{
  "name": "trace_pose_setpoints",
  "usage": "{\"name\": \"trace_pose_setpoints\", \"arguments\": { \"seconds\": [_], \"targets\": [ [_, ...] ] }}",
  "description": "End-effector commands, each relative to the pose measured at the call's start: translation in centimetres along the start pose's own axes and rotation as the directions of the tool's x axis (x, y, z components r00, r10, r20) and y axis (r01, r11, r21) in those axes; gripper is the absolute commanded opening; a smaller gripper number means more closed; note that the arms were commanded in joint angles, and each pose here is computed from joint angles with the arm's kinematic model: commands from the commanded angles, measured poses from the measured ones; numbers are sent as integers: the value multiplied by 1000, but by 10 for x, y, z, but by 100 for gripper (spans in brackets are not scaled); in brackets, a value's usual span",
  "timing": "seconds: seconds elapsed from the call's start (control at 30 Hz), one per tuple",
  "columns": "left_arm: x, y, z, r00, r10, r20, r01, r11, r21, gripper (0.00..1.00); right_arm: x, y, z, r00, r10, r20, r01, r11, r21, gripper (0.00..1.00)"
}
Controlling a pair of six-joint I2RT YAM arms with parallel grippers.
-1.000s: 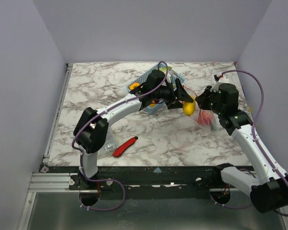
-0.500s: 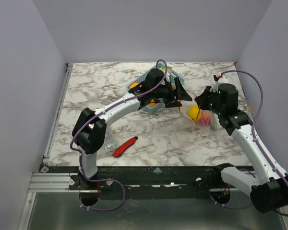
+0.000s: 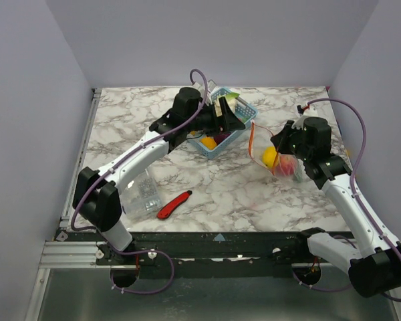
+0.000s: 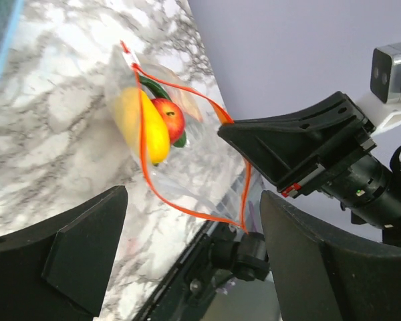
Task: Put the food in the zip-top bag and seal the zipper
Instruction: Pick up the fake vegetable from the bin.
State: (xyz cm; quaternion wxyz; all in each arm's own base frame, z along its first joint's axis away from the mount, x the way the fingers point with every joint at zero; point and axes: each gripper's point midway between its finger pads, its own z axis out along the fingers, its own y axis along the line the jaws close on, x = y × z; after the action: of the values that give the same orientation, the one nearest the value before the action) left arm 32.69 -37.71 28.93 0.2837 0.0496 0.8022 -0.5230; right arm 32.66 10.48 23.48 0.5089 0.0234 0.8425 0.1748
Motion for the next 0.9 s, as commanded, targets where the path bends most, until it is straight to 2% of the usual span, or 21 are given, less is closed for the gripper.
{"name": "trace_pose_setpoints", "arguments": {
  "seconds": [0.0, 0.17, 0.3, 0.57, 0.73, 0.87],
  "targets": [
    [-11, 38, -16, 998, 49, 43, -44, 993, -110, 81, 0, 5, 0, 1000, 5, 9, -5, 1000, -28, 0],
    [-20, 82, -19, 999, 23, 40, -14, 978, -210, 81, 1, 5, 0, 1000, 5, 5, -5, 1000, -28, 0],
    [-32, 111, -16, 996, 88, 21, -76, 944, -320, 81, 1, 4, 0, 1000, 6, 9, -5, 1000, -26, 0],
    [-35, 173, 2, 971, 141, -191, -221, 830, -512, 81, 2, 5, 3, 1000, 4, -3, -4, 1000, -29, 0],
    [-44, 193, 10, 962, 163, -221, -262, 786, -560, 81, 2, 6, 4, 1000, 0, -4, 0, 999, -38, 0],
    [-46, 199, 23, 965, 147, -218, -247, 792, -558, 81, 5, 7, 5, 1000, -1, -11, 1, 999, -42, 0]
  ]
}}
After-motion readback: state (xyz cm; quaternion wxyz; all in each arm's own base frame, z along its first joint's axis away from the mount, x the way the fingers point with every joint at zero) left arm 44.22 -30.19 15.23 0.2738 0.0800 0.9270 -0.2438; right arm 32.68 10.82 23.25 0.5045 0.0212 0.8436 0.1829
